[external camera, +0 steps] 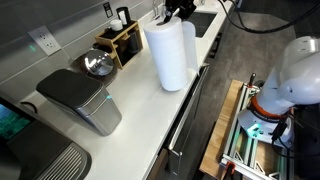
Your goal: Remove the paper towel from the paper towel holder and put it on the counter
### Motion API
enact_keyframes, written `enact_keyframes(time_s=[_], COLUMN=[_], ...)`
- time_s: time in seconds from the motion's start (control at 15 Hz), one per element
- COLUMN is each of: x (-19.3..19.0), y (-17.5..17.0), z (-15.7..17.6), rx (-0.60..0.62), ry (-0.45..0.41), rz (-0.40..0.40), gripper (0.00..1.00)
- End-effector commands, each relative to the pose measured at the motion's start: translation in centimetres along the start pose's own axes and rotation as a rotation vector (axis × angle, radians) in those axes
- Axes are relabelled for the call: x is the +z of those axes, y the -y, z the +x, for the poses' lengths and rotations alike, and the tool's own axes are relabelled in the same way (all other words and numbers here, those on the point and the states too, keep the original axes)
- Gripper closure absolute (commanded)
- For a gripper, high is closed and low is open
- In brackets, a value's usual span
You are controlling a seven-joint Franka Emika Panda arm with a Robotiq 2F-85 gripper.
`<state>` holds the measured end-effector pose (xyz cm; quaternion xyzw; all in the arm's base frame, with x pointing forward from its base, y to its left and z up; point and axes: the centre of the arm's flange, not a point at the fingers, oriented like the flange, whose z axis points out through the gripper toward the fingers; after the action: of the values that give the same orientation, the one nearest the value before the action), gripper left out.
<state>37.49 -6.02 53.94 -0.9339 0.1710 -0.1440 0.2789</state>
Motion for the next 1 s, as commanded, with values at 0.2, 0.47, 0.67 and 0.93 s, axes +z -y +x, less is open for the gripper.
enact_keyframes(time_s=[0.2,0.47,0.67,0.93], x=[4.0,3.9,0.7,-4.4], y=[-1.0,-1.1,0.1,1.6], z=[-0.3,-0.2,-0.1,-0.1], rx=[0.002,0.013,0.011,-0.028], ry=[-0.093,-0.127,-0.164,-0.182], rz=[0.07,0.094,0.126,0.085], gripper=[0.73,0.16,0.0,0.0])
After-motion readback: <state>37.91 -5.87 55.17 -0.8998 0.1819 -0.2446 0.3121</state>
